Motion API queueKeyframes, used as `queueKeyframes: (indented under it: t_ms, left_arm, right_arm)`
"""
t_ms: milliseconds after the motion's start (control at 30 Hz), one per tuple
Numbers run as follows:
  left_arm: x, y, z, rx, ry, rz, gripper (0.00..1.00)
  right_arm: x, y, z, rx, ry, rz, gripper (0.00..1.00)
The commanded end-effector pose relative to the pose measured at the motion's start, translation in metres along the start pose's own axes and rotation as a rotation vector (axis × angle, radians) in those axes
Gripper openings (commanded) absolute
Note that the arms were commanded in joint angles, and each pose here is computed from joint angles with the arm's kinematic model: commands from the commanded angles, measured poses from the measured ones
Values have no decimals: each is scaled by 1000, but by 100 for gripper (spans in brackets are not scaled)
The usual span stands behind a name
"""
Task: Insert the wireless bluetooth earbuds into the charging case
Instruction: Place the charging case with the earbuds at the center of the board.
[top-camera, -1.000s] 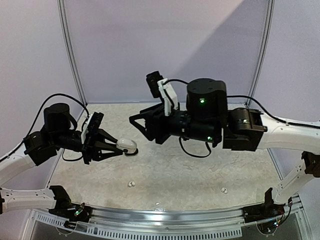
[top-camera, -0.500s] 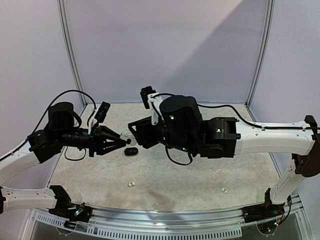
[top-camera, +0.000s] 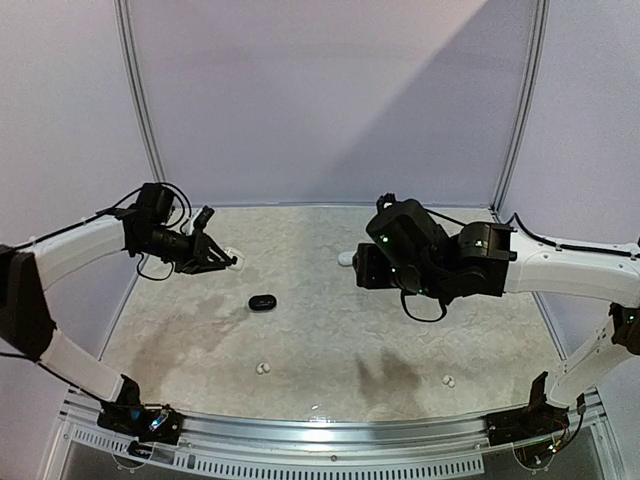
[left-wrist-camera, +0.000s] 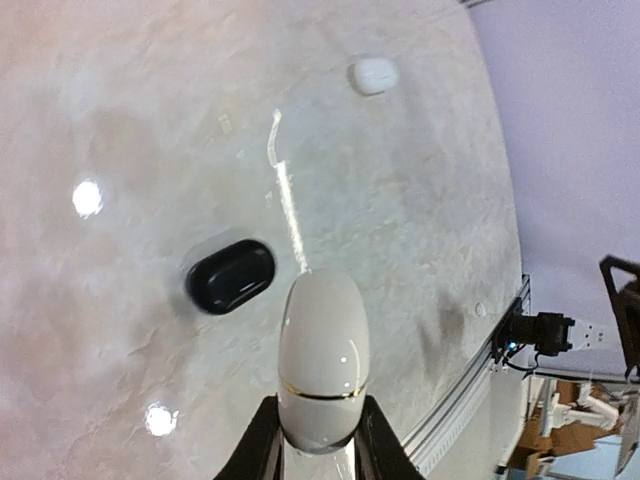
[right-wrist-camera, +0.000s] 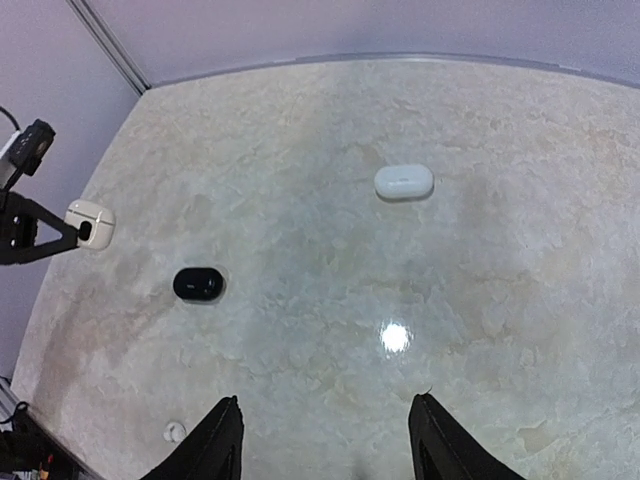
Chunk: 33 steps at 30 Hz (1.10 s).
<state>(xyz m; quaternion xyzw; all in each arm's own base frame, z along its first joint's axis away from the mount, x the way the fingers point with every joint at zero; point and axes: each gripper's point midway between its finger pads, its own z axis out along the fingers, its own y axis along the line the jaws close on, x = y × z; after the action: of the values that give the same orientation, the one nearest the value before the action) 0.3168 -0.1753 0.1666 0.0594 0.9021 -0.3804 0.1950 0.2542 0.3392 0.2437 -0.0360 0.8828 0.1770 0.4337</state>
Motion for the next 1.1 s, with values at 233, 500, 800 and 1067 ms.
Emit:
queueKeyframes:
  t_ms: [233,500,800,1067]
  left_arm:
    - [14,123,57,-171,178,-348,0]
    - [42,154,75,-187,202,-479,28]
    - [42,143,50,-256,174,-509,94]
    - [22,120,4,-366,178,-399,99]
  right_arm:
    - [43,-19,10,60,140,8,59]
    - [49,-18,13,69,167,22,60]
    - [35,-11,28,-14,216,-1,73]
    - [-18,-24,90,-235,366,-264,96]
